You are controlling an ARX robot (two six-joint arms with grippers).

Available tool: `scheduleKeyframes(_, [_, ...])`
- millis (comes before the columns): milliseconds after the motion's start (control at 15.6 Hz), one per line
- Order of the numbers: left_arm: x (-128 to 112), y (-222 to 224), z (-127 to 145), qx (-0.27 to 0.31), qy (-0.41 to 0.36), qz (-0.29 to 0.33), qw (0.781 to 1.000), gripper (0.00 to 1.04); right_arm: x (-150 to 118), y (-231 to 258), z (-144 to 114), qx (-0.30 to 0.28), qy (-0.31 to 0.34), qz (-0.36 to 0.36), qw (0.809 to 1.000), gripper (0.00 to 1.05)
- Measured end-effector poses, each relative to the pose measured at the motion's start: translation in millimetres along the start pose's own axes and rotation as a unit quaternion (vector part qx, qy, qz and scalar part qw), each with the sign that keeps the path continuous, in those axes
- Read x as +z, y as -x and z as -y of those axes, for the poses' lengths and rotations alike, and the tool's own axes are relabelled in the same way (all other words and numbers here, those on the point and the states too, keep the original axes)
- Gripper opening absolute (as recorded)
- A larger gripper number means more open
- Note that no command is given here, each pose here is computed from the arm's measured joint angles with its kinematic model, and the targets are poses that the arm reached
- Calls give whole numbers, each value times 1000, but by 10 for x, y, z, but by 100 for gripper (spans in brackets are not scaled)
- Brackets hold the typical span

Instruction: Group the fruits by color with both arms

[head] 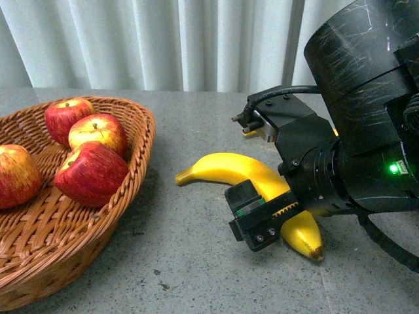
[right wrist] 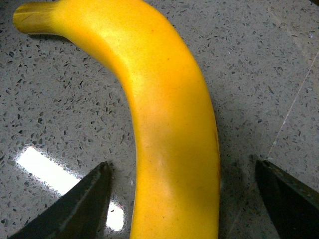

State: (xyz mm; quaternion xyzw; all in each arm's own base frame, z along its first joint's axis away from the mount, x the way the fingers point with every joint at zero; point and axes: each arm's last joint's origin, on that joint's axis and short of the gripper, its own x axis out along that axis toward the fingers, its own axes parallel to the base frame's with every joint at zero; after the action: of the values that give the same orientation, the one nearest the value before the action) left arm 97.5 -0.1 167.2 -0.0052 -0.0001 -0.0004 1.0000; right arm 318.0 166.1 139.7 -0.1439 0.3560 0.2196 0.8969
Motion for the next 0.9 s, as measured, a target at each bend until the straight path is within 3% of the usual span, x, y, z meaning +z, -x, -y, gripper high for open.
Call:
scheduleKeyframes(128, [0, 0, 0, 0, 0, 0, 1000, 98, -21, 3, 6, 0, 2, 2, 1000, 56])
scheduleKeyframes(257, [0, 0, 0, 0, 0, 0, 1000, 98, 27, 59, 107, 3, -11, 22, 1000, 36])
scheduleKeyframes(449, [0, 0, 0, 0, 0, 0, 1000, 98, 76, 134, 226, -2, -25, 38, 999, 32])
scheduleKeyframes(706, [0, 0, 0, 0, 0, 0, 1000, 98, 326, 530, 690, 0, -84, 130, 988, 32])
scheduleKeyframes(898, [0, 0, 0, 0, 0, 0, 1000, 98, 376, 1019, 1181, 11, -117, 231, 966, 32])
